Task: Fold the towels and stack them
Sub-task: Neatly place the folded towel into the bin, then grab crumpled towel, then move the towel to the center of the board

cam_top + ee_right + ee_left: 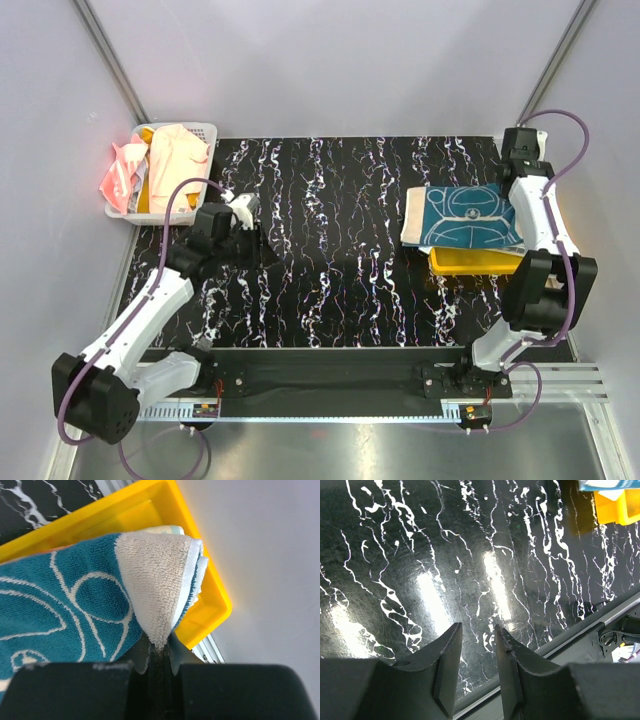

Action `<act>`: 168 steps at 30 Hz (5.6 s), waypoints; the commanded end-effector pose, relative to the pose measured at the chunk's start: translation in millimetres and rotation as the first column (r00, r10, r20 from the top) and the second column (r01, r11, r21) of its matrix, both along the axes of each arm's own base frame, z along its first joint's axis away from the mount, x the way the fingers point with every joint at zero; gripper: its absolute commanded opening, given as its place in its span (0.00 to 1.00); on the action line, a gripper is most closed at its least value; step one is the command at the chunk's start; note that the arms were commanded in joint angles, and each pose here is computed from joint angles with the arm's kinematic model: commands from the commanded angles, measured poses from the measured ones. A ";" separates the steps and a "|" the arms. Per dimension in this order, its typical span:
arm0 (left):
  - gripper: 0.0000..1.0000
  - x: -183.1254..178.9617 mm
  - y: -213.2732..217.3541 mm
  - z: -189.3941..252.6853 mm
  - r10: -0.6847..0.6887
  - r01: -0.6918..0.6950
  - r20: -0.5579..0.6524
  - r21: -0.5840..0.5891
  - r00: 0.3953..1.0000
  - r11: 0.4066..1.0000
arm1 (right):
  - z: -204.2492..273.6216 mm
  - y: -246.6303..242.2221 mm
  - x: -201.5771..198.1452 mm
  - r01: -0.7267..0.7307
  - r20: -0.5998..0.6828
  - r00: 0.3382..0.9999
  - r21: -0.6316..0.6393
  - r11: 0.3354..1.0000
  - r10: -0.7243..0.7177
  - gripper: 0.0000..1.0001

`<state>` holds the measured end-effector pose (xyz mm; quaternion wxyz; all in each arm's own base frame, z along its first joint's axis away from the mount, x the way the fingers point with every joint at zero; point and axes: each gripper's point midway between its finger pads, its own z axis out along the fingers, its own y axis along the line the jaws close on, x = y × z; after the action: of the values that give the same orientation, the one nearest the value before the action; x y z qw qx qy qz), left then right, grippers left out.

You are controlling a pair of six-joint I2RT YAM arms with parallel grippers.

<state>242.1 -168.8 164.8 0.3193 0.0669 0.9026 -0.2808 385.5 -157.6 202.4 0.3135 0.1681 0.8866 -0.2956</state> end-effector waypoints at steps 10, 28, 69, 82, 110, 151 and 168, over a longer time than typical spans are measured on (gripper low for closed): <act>0.37 4.1 -4.9 -3.8 -0.026 0.026 -0.006 -0.017 1.000 1.000 | 33.3 -53.9 3.1 0.099 0.113 0.989 -0.021 0.995 -0.096 0.00; 0.40 17.4 8.8 -3.1 0.030 -0.030 0.007 -0.008 1.000 1.000 | 48.3 6.4 22.3 0.027 0.296 0.944 0.362 0.932 -0.143 1.00; 0.57 330.3 305.7 -75.1 0.956 -0.965 0.164 0.144 0.242 0.219 | -28.3 340.3 -5.7 -0.625 0.467 0.780 0.606 0.491 0.417 1.00; 0.24 337.1 299.5 -101.4 0.962 -0.961 0.086 0.126 0.259 0.248 | -32.0 338.1 -3.3 -0.619 0.449 0.785 0.598 0.510 0.427 1.00; 0.00 273.9 217.4 66.8 0.919 -0.797 0.221 -0.458 0.327 0.394 | -29.5 336.0 3.3 -0.624 0.451 0.782 0.577 0.528 0.431 1.00; 0.00 -55.5 -163.7 -34.0 -0.089 0.089 -0.002 -0.092 0.996 0.992 | 5.9 303.1 -15.1 -0.589 0.472 0.801 0.506 0.630 0.369 1.00; 0.47 -103.4 -71.3 -68.2 0.132 -0.127 -0.110 0.052 0.985 0.991 | -77.9 445.1 59.6 -0.713 0.392 0.664 0.589 0.381 0.636 0.92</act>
<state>105.8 -251.6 67.6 0.2154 0.0634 0.9348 -0.2753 416.8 252.1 103.7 0.3289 -0.0452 0.9275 0.1717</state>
